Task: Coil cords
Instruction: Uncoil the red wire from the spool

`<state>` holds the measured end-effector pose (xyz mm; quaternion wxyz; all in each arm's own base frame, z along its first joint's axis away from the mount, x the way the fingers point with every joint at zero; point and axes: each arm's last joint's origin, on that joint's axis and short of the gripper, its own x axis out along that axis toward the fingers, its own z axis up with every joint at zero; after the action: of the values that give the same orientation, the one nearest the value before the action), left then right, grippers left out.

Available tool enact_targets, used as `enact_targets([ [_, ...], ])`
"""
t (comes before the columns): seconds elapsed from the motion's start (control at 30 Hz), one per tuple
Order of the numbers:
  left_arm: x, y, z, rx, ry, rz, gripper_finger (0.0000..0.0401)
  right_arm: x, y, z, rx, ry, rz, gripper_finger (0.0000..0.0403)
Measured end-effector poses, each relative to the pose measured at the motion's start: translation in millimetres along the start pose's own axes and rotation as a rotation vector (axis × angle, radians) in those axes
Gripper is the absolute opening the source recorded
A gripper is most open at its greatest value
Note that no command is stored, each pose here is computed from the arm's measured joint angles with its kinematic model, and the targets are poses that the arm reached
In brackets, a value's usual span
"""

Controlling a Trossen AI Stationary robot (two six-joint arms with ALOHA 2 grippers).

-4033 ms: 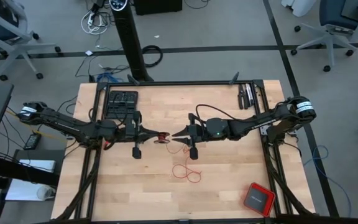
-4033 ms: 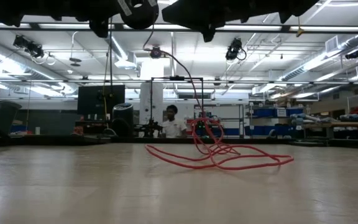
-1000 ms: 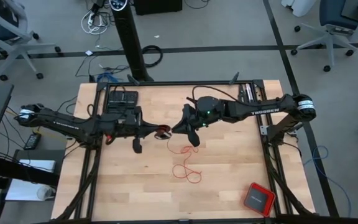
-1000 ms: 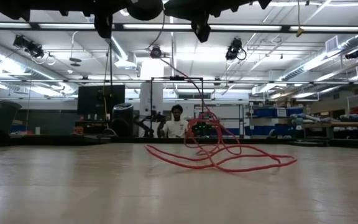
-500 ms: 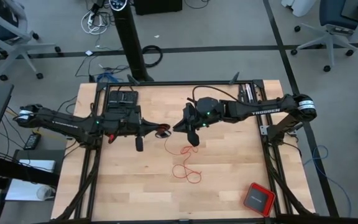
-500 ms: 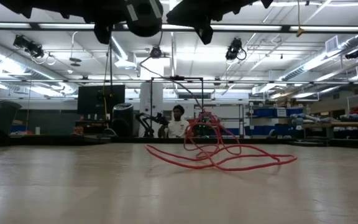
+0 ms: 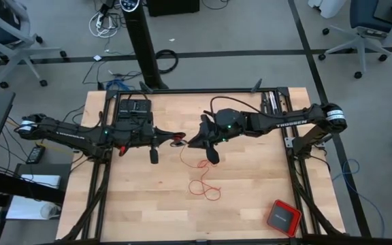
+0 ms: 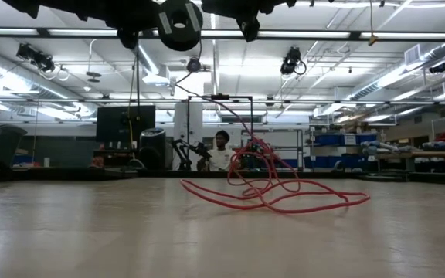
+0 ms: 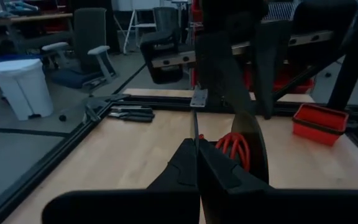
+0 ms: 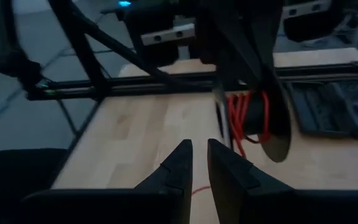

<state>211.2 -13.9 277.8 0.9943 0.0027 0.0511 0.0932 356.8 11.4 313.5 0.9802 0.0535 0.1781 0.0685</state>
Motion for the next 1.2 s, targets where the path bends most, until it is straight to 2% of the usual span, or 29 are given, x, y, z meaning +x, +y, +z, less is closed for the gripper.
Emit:
enact_targets([
  [0.2, -0.2, 0.4, -6.8, 0.035, 0.066, 0.007, 0.0000, 1.4, 1.7, -2.3, -0.009, 0.013, -0.037, 0.0050],
  [0.4, -4.1, -4.2, -25.6, 0.360, 0.242, -0.114, 0.0000, 1.4, 1.3, -10.8, -0.011, 0.099, -0.039, 0.0050],
  [0.57, -5.9, -9.1, -23.8, 0.511, 0.225, -0.059, 0.0000, 11.4, 1.4, -17.9, -0.083, 0.123, -0.035, 0.0055],
  [0.7, -4.8, -9.8, -15.2, 0.470, 0.147, 0.008, 0.0000, 15.4, -2.1, -21.8, -0.106, 0.137, -0.130, 0.0064],
  [0.87, -1.7, -11.0, -6.3, 0.250, 0.049, 0.035, 0.0000, 11.3, -7.9, -16.5, -0.115, 0.100, -0.299, 0.0065],
  [1.03, 0.3, -14.1, -2.9, 0.148, 0.001, 0.013, 0.0000, 11.9, -7.7, -15.8, -0.194, 0.103, -0.309, 0.0062],
  [1.2, -1.4, -20.8, -1.1, 0.146, -0.023, -0.044, 0.0000, 12.4, -6.8, -20.2, -0.167, 0.138, -0.322, 0.0061],
])
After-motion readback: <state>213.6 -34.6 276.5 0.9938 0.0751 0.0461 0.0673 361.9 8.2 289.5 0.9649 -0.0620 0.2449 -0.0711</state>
